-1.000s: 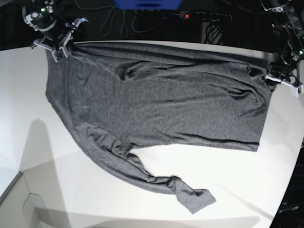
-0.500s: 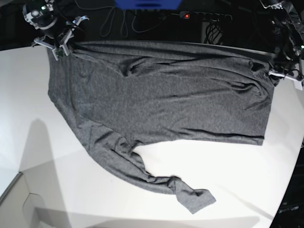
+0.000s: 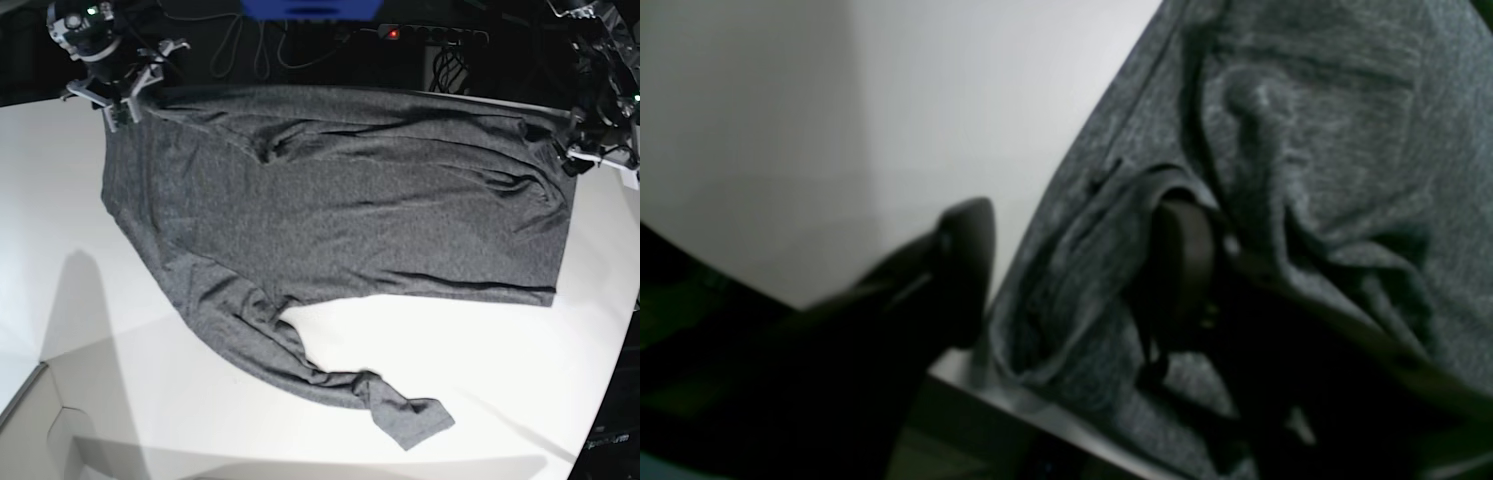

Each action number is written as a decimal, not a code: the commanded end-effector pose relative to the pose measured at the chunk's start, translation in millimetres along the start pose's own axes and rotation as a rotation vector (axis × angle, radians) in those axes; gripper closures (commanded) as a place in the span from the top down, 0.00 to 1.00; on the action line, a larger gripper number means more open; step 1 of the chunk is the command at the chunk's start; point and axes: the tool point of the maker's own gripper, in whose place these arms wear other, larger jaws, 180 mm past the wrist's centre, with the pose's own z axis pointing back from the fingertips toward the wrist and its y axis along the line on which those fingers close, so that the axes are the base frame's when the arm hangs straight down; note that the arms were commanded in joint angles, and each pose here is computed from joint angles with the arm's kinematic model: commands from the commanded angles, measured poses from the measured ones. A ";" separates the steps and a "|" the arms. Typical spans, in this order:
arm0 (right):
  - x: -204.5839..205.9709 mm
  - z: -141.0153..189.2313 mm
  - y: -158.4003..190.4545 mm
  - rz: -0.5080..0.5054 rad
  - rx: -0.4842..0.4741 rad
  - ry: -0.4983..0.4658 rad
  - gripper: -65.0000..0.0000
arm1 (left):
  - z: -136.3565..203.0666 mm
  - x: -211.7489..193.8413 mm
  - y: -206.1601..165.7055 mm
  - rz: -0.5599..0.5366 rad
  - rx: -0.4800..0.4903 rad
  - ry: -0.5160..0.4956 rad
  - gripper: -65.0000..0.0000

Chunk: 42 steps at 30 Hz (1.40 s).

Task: Layout the t-shirt on the table in an organized manner, then fold the t-shirt properly
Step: 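Pull both held corners apart, stretching the shirt taut, then reach both grippers down the shirt sides and grasp the side edges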

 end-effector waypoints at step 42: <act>108.7 -4.8 -63.1 -0.075 -0.191 -0.291 0.62 | 29.5 122.4 -24.9 0.133 -0.146 -0.331 0.66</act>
